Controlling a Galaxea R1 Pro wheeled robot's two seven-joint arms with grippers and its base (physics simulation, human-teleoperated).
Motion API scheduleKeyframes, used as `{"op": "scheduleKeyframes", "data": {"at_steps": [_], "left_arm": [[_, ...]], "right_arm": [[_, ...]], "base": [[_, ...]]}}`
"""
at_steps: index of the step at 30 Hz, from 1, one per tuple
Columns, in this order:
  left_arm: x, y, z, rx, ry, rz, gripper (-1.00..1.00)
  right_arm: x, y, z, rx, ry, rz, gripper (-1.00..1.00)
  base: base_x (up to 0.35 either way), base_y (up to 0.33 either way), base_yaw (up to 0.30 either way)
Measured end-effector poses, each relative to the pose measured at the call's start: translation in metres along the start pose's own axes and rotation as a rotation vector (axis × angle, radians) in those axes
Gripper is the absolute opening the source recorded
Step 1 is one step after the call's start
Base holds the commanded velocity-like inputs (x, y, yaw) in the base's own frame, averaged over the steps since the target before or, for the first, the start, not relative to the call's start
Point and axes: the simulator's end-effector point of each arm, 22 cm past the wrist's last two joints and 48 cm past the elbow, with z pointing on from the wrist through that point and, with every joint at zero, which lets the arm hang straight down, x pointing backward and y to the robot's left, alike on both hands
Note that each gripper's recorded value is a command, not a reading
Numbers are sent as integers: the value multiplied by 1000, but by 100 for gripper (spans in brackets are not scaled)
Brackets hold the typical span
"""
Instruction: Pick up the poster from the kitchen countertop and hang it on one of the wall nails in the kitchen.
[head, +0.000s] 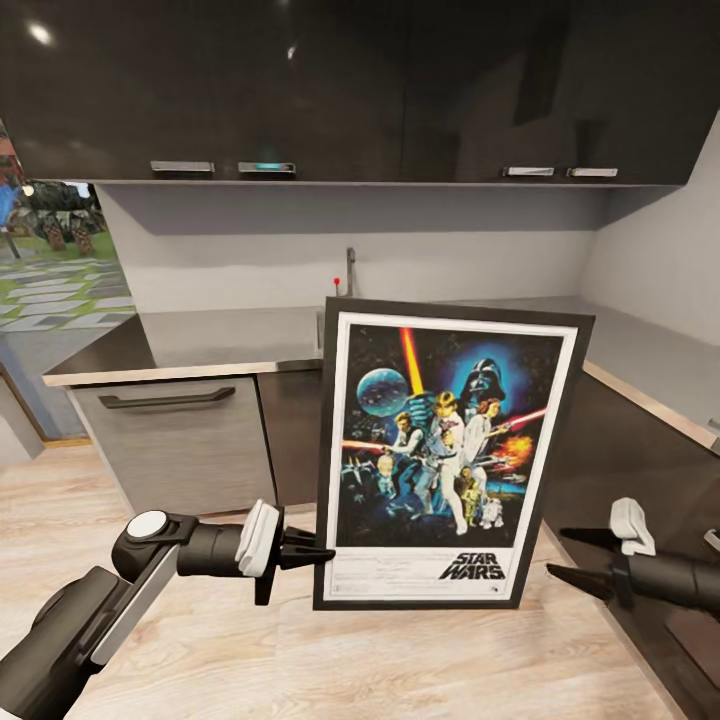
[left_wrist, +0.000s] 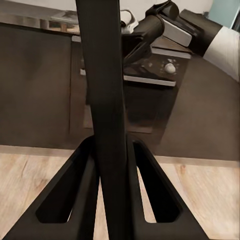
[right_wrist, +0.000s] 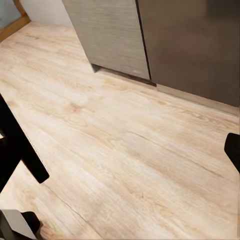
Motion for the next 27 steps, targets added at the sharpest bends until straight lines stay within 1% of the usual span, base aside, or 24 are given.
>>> {"op": "scheduleKeyframes", "data": {"at_steps": [5, 8, 11, 15, 18, 19, 20, 21, 22, 24, 27], "left_arm": [[0, 0, -1, 1, 1, 1, -100], [1, 0, -2, 0, 3, 1, -100], [1, 0, -3, -1, 5, 1, -100], [4, 2, -7, -6, 16, 2, -100], [6, 3, -12, -13, 29, 3, -100], [7, 4, -14, -16, 33, 3, -100], [8, 4, -14, -16, 35, 3, -100], [8, 4, -16, -18, 38, 3, -100], [9, 4, -16, -18, 39, 3, -100], [9, 4, -16, -19, 39, 3, -100], [9, 4, -17, -19, 40, 3, -100]], "right_arm": [[-10, -9, -12, 6, 20, -29, 100], [-10, -10, -14, 5, 35, -39, 100], [-10, -10, -15, 5, 40, -43, 100], [-11, -14, -22, 9, 51, -50, 100], [-10, -8, -17, -24, 50, -50, 100], [-8, 0, -9, -59, 63, -55, 100], [-5, 5, -4, -80, 73, -59, 100], [1, 19, 9, -133, 100, -69, 100], [3, 26, 15, -163, 108, -73, 100], [3, 35, 19, -195, 103, -74, 100], [1, 42, 23, -223, 93, -74, 100]], "base": [[0, 0, 0], [0, 0, 0], [0, 0, 0], [0, 0, 0], [0, 0, 0], [0, 0, 0], [0, 0, 0], [0, 0, 0], [0, 0, 0], [0, 0, 0], [0, 0, 0]]}}
